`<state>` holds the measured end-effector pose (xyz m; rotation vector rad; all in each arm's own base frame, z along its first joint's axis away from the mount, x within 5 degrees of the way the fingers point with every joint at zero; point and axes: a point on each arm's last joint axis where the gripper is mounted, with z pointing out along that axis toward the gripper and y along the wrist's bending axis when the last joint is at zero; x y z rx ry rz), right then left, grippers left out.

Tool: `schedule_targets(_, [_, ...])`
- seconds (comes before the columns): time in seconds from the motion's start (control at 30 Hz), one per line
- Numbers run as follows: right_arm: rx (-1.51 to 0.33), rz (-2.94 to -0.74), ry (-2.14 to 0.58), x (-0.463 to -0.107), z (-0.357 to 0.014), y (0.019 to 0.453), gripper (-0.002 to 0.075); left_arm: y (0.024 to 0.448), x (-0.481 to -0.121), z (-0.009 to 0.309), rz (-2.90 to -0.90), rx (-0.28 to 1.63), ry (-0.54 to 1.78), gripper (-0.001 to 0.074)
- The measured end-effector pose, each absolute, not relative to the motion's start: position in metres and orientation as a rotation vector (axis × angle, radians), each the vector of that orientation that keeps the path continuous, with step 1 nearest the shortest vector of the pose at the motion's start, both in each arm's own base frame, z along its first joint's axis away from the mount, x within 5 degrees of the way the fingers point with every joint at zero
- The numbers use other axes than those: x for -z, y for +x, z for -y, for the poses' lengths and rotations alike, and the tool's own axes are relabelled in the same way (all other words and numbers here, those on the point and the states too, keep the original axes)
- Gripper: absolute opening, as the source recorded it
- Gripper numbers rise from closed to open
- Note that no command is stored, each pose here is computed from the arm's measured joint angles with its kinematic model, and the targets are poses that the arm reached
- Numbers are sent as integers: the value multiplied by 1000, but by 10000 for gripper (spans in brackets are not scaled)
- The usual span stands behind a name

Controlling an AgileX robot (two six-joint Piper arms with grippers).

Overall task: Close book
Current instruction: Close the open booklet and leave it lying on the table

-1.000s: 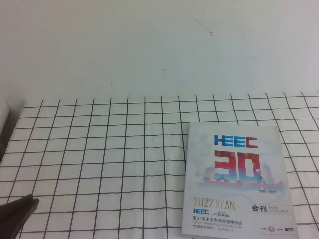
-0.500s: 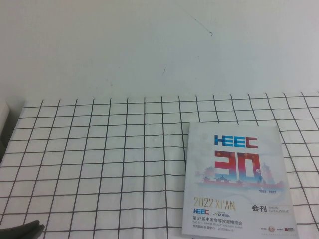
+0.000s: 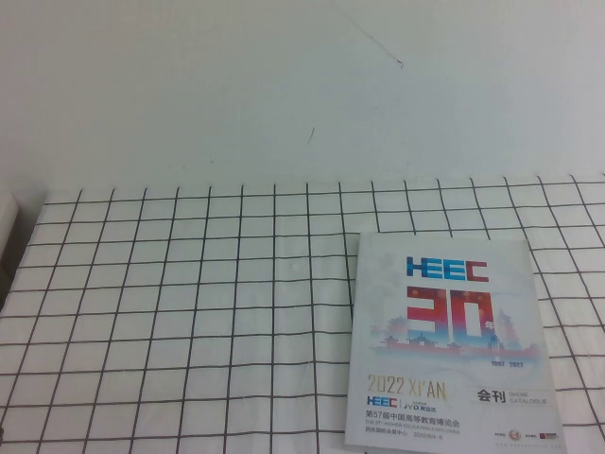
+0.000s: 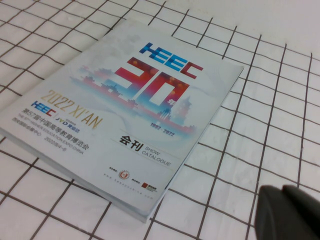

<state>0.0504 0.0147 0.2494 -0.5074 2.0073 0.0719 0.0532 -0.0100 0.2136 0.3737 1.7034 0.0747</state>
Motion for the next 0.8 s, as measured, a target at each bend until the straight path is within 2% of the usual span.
schedule_targets(0.2, [-72,-2008,-508,-249,-15,50,-3,54,-179,7,-1792,-8,219,-1])
schedule_targets(0.4, [-72,-2008,-508,-249,-15,50,-3,53,-176,6,-1839,71,91,-1])
schedule_targets(0.8, [-72,-2008,-508,-249,-15,50,-3,52,-176,5,-1847,117,23,-1])
